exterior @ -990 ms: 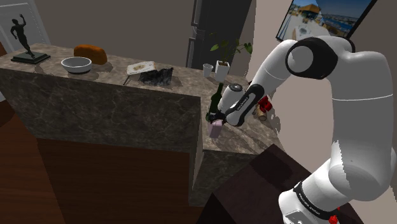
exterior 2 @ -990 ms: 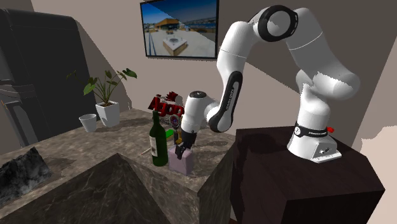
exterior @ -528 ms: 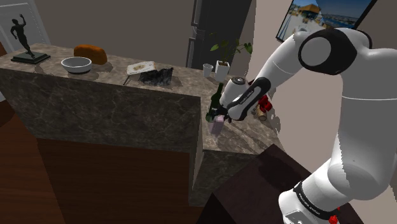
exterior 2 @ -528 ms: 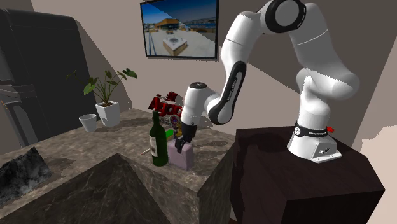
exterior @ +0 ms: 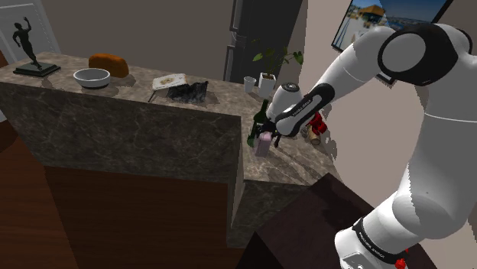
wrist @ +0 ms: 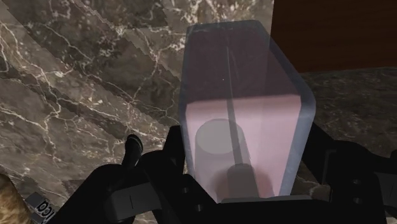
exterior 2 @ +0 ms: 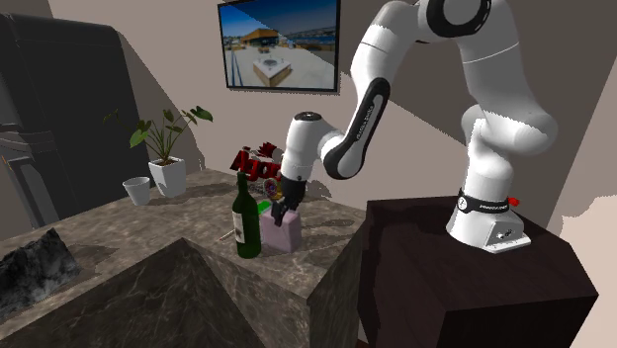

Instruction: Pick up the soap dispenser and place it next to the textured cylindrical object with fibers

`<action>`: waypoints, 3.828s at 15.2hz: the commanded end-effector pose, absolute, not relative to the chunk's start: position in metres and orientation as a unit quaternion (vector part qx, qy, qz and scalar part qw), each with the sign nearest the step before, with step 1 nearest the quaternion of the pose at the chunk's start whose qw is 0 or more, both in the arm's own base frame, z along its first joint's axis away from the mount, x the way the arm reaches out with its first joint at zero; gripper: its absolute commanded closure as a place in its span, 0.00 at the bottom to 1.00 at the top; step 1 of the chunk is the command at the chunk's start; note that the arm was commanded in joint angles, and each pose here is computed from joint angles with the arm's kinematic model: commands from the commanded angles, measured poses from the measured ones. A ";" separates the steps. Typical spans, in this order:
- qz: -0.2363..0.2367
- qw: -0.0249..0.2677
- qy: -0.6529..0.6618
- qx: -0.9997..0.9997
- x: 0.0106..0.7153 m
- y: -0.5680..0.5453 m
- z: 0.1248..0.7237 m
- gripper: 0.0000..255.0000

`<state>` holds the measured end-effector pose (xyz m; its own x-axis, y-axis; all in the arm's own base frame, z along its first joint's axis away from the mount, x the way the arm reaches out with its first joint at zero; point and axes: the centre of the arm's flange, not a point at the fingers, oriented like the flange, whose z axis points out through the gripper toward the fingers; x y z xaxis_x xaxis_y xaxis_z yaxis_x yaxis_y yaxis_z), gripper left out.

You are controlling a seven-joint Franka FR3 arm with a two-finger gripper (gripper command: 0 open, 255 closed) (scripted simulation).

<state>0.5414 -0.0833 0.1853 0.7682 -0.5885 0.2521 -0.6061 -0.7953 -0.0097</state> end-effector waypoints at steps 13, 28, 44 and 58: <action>0.122 0.036 -0.318 0.940 0.542 -0.083 0.258 1.00; 0.122 0.036 -0.318 0.940 0.542 -0.083 0.337 1.00; 0.122 0.036 -0.318 0.940 0.516 -0.144 0.393 1.00; 0.122 0.036 -0.318 0.940 0.444 -0.314 0.394 1.00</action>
